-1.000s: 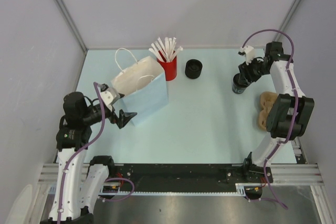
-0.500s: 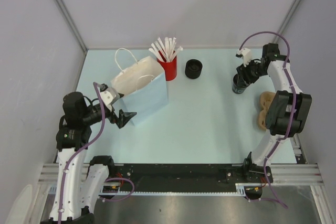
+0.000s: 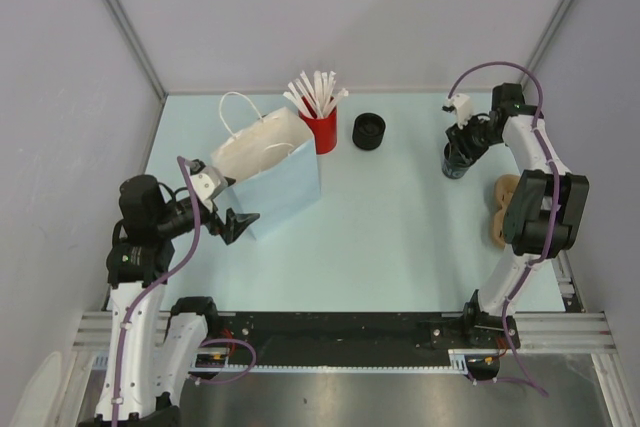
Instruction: Pack the takeout coffee
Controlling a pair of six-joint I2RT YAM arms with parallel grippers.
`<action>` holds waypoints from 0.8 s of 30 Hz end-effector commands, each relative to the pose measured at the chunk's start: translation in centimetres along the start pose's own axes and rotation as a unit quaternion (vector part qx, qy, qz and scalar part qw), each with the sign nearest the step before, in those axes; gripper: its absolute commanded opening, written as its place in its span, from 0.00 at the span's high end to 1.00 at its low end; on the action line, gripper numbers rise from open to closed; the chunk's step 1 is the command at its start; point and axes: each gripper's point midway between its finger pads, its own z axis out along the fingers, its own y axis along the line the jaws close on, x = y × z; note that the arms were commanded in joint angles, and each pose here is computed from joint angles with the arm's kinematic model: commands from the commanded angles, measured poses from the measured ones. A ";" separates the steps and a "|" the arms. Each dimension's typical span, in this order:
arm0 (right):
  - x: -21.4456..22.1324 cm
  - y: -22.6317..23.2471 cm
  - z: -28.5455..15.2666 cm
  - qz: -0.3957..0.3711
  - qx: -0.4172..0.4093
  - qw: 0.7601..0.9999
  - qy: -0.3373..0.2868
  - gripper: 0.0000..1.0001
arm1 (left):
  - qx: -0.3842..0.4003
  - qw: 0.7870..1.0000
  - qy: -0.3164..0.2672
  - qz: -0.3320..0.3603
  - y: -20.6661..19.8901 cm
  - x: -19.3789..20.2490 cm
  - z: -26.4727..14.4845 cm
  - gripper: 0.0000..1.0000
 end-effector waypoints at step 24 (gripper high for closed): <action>0.9 -1.5 0.6 -0.004 0.028 0.999 0.016 0.78 | 0.015 1.000 0.002 0.002 -0.3 0.5 0.1 0.00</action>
